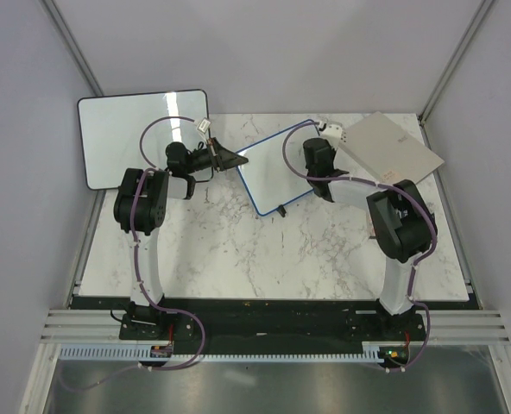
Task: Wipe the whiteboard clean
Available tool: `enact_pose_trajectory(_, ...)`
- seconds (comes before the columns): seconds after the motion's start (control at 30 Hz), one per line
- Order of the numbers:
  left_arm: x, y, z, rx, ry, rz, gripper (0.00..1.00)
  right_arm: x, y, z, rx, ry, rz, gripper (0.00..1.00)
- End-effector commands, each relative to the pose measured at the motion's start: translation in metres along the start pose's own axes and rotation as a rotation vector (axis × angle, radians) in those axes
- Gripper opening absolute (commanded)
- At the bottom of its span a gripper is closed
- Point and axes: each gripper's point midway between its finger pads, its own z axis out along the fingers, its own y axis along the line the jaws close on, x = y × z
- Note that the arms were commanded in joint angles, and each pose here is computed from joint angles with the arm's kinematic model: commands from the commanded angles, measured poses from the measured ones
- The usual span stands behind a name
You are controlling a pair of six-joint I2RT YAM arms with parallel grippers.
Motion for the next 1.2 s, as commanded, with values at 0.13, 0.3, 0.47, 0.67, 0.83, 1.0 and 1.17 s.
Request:
enact_pose_trajectory(0.13,0.031,-0.083,0.009,0.309,0.191,0.383,0.02,0.103,0.097,-0.078,-0.435,0.231,-0.222,0.0)
enact_pose_trajectory(0.3,0.03,-0.083,0.009,0.308,0.19,0.386,0.02,0.097,0.106,-0.071,-0.447,0.225,-0.205,0.0)
enact_pose_trajectory(0.47,0.03,-0.084,0.009,0.31,0.189,0.387,0.02,0.089,0.059,-0.034,-0.241,0.246,-0.111,0.0)
enact_pose_trajectory(0.67,0.03,-0.083,0.009,0.309,0.188,0.384,0.02,0.091,-0.006,-0.017,-0.063,0.27,-0.026,0.0)
enact_pose_trajectory(0.83,0.031,-0.083,0.009,0.308,0.19,0.382,0.02,0.11,-0.019,-0.025,-0.027,0.324,-0.019,0.0)
enact_pose_trajectory(1.0,0.031,-0.082,0.008,0.306,0.19,0.379,0.02,0.127,-0.005,-0.034,-0.108,0.361,-0.039,0.0)
enact_pose_trajectory(1.17,0.031,-0.082,0.009,0.305,0.187,0.377,0.02,0.147,0.02,-0.057,-0.189,0.393,-0.12,0.0)
